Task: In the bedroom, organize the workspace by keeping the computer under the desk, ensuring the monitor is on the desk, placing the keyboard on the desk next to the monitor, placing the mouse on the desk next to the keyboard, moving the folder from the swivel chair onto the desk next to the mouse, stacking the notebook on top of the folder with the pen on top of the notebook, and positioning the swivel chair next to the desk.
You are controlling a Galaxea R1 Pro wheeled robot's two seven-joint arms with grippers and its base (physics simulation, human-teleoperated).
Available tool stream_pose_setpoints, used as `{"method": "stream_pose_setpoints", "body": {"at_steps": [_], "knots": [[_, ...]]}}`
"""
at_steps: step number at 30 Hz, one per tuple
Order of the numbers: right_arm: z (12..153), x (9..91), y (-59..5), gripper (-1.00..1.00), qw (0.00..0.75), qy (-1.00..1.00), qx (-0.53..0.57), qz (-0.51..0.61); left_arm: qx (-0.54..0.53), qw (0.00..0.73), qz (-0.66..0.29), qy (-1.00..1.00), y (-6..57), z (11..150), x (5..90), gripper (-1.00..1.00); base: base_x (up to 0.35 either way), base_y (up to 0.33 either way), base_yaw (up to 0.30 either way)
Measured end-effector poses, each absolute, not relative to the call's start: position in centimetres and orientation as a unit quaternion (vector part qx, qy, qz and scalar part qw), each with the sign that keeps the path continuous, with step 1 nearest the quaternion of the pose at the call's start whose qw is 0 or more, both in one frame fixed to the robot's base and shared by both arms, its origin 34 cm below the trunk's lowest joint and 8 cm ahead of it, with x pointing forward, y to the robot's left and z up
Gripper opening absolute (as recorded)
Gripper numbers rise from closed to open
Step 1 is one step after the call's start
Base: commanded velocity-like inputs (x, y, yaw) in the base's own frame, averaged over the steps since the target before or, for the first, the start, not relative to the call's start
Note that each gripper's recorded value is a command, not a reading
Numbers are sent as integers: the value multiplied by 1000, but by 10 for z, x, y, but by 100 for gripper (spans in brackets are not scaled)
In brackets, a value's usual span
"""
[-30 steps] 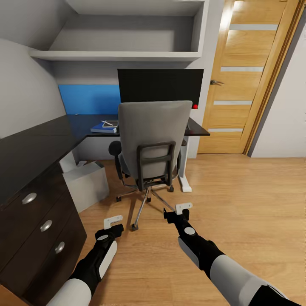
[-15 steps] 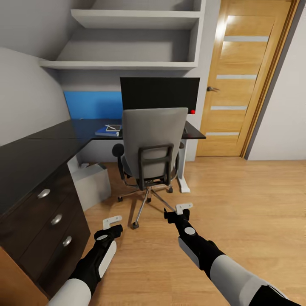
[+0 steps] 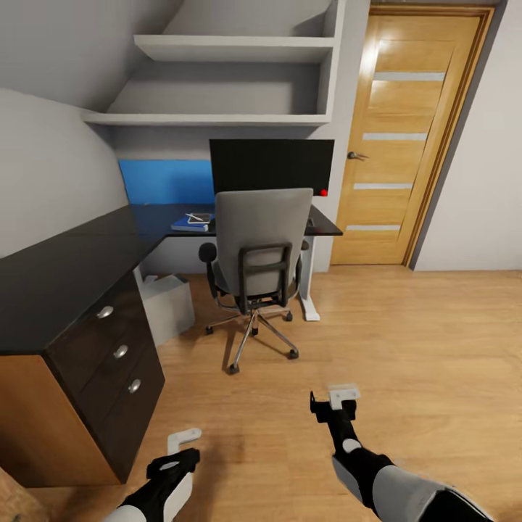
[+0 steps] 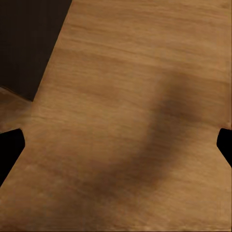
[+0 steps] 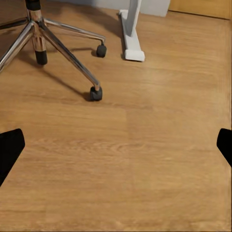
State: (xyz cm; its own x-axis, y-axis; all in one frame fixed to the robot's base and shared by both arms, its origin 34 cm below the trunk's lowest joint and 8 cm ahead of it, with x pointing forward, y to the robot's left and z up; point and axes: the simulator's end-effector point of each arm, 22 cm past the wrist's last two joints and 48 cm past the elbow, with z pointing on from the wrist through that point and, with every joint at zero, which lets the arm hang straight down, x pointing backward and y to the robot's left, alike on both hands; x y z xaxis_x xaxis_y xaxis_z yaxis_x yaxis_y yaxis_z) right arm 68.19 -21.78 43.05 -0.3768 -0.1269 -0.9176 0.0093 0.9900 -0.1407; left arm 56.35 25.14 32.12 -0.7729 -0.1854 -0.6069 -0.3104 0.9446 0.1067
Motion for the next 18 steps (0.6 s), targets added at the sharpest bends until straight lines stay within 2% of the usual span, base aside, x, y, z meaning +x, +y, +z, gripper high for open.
{"method": "stream_pose_setpoints", "body": {"at_steps": [7,9,18], "knots": [[409,638,-225,100,544,836,-34,-61,-131,292,122,939,260,306,519,100,-314,0,0],[392,609,-223,100,529,846,-34,-59,-141,321,127,928,266,313,520,100,-75,0,0],[352,527,-217,100,465,883,-46,-50,-154,337,140,918,272,312,460,100,-16,0,0]]}}
